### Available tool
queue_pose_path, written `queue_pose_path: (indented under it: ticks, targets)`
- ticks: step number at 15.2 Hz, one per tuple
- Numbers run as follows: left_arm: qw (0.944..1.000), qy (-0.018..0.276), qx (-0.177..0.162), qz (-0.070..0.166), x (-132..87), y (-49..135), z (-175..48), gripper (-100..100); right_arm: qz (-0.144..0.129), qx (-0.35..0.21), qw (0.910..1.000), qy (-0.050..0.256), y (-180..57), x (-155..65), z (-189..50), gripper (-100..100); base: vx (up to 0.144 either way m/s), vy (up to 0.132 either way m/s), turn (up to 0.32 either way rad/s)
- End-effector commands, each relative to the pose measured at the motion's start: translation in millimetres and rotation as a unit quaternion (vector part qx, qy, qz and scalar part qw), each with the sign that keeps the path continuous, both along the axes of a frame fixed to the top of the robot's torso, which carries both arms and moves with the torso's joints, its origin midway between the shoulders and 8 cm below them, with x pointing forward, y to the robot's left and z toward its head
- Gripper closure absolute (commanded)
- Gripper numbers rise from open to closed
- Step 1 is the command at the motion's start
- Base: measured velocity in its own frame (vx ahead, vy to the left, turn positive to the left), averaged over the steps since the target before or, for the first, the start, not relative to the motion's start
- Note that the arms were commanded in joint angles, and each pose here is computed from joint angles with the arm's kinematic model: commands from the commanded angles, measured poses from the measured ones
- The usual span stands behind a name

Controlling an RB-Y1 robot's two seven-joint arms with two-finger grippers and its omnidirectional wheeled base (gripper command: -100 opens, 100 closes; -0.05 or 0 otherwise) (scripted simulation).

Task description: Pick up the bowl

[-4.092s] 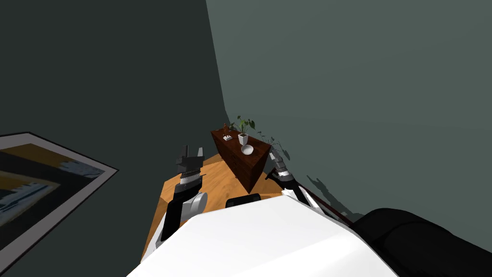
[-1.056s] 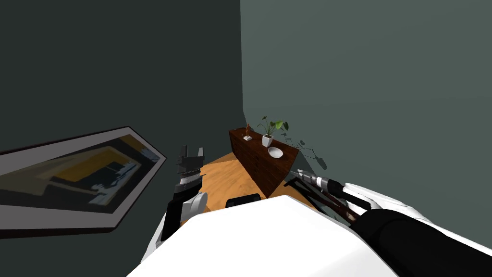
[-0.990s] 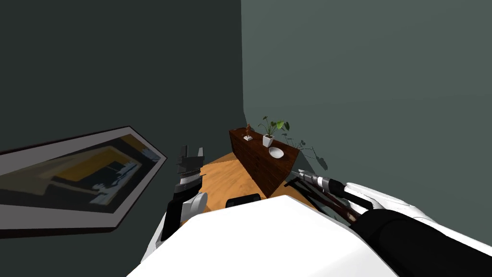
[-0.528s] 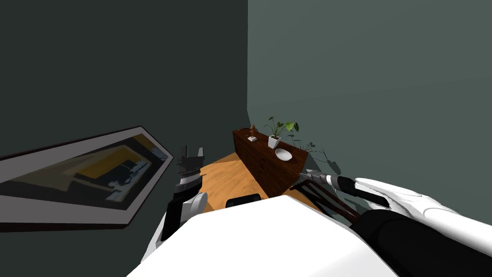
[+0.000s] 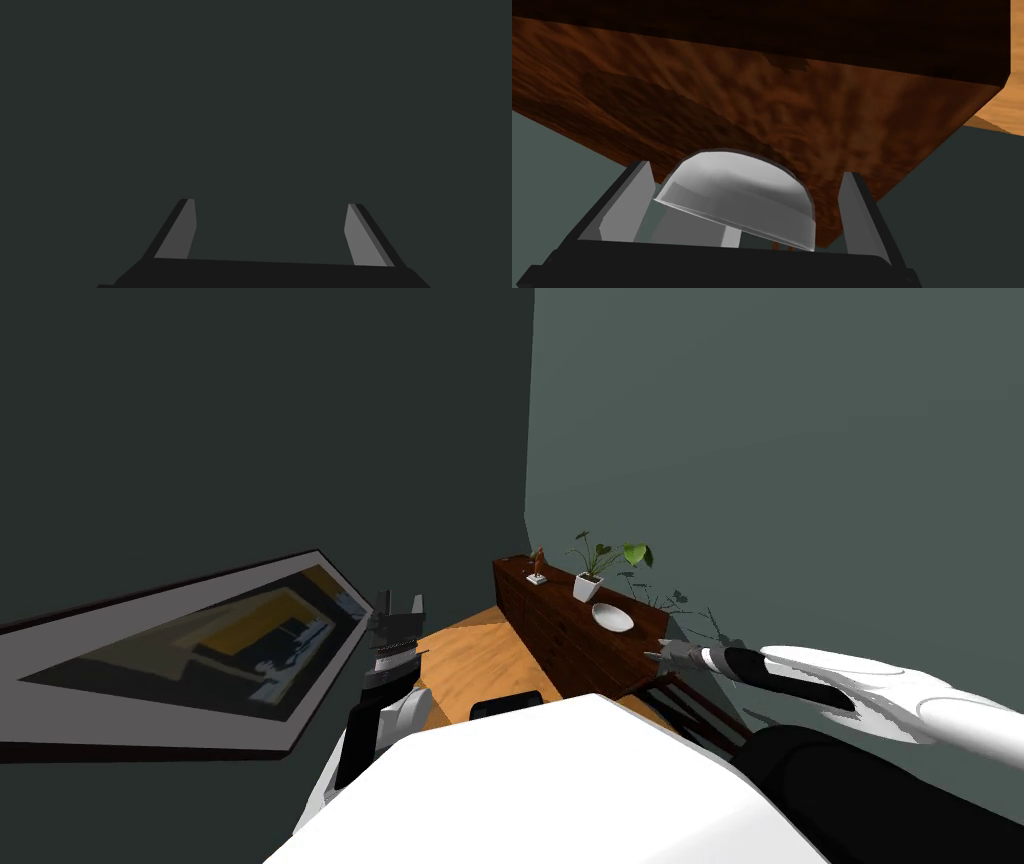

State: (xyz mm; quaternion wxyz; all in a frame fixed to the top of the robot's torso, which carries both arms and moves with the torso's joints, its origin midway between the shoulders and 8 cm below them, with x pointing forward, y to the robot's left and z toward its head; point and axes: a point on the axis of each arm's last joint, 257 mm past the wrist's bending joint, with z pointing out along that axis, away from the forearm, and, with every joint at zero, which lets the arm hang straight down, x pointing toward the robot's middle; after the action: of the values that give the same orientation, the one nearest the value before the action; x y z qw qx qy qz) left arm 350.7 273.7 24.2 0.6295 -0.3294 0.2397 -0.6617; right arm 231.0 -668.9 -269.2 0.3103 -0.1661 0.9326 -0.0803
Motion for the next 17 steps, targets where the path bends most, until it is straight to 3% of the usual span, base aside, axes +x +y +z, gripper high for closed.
queue_pose_path:
  ticks: [1,7,9,12,15,16,17]
  targets:
    - [1.0000,0.000,0.000,0.000,0.0,0.0,0.0,0,0.011,-0.024,0.9995,0.018,-12.4,-0.4,5.6,-100,0.106,0.142,0.083]
    - [1.0000,0.000,0.000,0.000,0.0,0.0,0.0,0,0.047,-0.097,0.9889,0.102,-51.0,-33.7,16.0,-100,0.131,0.134,0.115]
    - [1.0000,0.000,0.000,0.000,0.0,0.0,0.0,0,0.047,-0.097,0.9889,0.102,-51.0,-33.7,16.0,-100,0.090,0.073,0.057]
    - [1.0000,0.000,0.000,0.000,0.0,0.0,0.0,0,0.068,-0.118,0.9776,0.160,-63.1,-67.3,11.5,-100,0.116,0.099,0.130]
    - [1.0000,0.000,0.000,0.000,0.0,0.0,0.0,0,0.068,-0.118,0.9776,0.160,-63.1,-67.3,11.5,-100,0.093,0.068,0.043]
    - [1.0000,0.000,0.000,0.000,0.0,0.1,0.0,0,0.077,-0.122,0.9711,0.191,-65.9,-88.2,6.8,-100,0.058,0.046,0.107]
    - [1.0000,0.000,0.000,0.000,0.0,0.0,0.0,0,0.077,-0.122,0.9711,0.191,-65.9,-88.2,6.8,-100,0.080,0.061,0.127]
